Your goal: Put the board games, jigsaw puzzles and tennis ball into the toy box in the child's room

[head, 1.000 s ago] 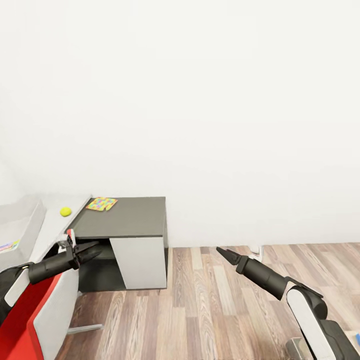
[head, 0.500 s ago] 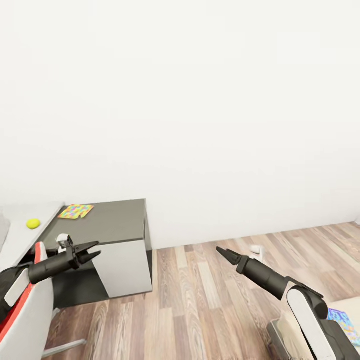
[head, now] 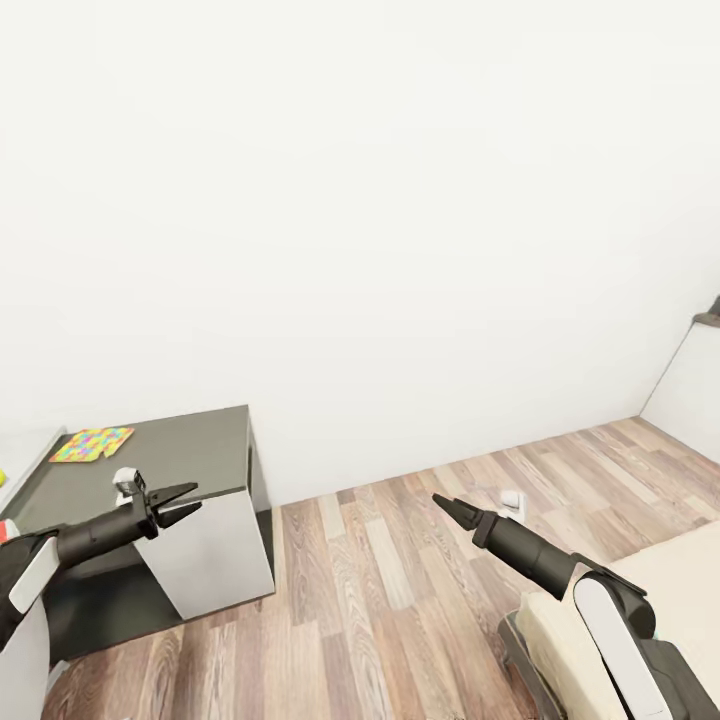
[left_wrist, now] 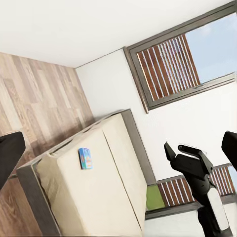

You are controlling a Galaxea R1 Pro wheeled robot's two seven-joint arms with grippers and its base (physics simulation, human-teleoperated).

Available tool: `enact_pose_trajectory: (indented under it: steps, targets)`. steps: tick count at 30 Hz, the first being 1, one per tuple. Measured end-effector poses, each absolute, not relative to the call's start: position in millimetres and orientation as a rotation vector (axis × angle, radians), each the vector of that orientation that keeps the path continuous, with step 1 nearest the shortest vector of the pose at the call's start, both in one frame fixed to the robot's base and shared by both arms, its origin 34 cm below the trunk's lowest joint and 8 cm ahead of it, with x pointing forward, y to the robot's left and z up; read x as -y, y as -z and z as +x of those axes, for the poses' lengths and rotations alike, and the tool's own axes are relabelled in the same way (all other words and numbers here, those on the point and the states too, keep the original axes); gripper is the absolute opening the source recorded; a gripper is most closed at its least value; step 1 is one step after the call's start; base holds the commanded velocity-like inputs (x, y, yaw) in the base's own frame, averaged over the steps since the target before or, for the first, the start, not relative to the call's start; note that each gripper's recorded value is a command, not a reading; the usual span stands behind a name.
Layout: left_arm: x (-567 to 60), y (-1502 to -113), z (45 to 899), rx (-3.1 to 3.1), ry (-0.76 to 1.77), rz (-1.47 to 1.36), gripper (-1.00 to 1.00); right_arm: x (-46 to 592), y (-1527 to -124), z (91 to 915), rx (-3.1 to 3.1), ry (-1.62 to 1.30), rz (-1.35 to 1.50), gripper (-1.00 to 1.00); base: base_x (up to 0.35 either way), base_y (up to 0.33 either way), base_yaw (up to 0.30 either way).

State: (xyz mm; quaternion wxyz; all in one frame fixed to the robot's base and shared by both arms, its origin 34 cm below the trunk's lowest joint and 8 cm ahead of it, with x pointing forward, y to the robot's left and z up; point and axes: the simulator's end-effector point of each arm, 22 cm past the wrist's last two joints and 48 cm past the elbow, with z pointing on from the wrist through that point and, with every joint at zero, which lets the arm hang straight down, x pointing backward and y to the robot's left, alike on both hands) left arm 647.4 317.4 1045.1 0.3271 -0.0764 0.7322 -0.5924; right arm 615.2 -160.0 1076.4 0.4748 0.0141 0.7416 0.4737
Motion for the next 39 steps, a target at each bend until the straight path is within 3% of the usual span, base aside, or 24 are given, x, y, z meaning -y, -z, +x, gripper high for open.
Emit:
enact_pose_trajectory:
  steps: [23,39]
  targets:
    - [-317.4,-1045.1,647.4,-1.918,1.551,-0.199,1.00,160.6,-1076.5,615.5,-1.813,-1.156,0.036,1.00,0.000,0.003,-0.285]
    - [-317.3,-1045.6,647.3,-1.918,1.550,-0.198,1.00,161.1,-1077.2,615.5,-1.811,-1.155,0.036,1.00,0.000,0.112,-0.285]
